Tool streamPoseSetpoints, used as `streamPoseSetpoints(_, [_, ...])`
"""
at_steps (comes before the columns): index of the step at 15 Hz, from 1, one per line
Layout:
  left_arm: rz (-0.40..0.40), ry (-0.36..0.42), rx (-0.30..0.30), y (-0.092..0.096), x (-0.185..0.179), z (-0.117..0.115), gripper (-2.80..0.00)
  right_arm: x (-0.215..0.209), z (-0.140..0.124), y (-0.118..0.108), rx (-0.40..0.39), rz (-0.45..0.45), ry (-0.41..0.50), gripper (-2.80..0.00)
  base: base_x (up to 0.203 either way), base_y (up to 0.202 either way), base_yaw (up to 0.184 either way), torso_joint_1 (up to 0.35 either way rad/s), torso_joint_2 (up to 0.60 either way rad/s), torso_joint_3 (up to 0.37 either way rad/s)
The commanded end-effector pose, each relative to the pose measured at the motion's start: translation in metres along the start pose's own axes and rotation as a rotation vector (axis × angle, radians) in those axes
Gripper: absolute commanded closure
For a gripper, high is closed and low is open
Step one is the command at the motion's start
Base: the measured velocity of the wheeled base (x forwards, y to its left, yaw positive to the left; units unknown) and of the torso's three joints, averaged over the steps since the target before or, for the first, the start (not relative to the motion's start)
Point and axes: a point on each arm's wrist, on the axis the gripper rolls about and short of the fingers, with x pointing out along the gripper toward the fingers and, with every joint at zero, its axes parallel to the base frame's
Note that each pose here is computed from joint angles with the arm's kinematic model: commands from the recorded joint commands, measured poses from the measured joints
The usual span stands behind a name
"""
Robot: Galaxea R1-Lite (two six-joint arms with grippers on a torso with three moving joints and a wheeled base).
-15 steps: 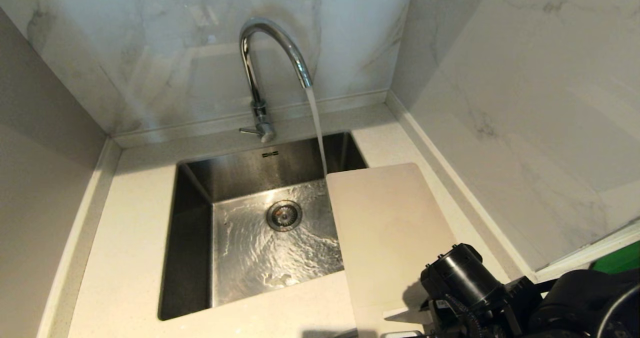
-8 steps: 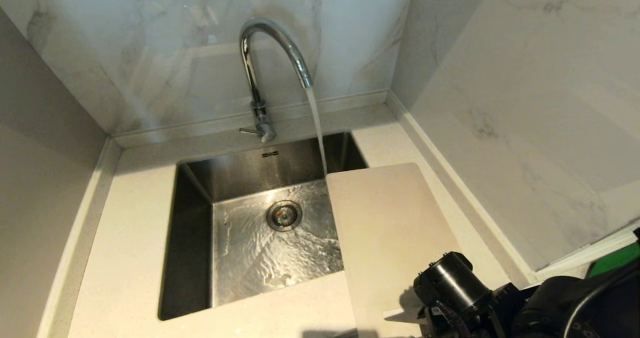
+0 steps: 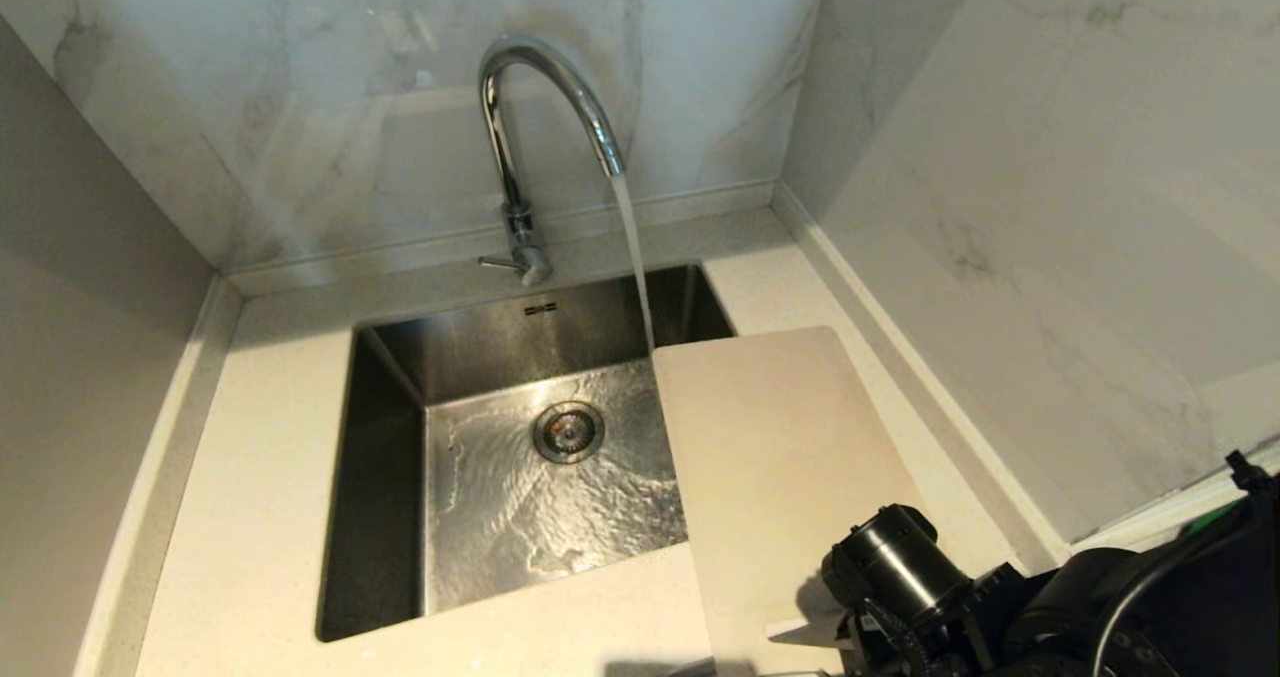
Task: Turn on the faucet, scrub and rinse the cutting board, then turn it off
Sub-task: Pick up the cutting board
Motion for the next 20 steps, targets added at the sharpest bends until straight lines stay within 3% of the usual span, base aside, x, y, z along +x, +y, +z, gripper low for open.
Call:
streamPoseSetpoints(1, [0.001,0.003,0.0,0.0,0.0,0.0,0.0,0.004,-0.001,0.001,-0.004,0.016,0.012,-2.8,0.0,0.0,0.0,0.0,0.0,0.0])
streamPoseSetpoints(20, [0.002,0.002,0.0,0.0,0.0,0.0,0.0,0.031,-0.001,0.004,-0.012,0.101,0.055,-2.8,0.0,0.0,0.0,0.0,0.0,0.0])
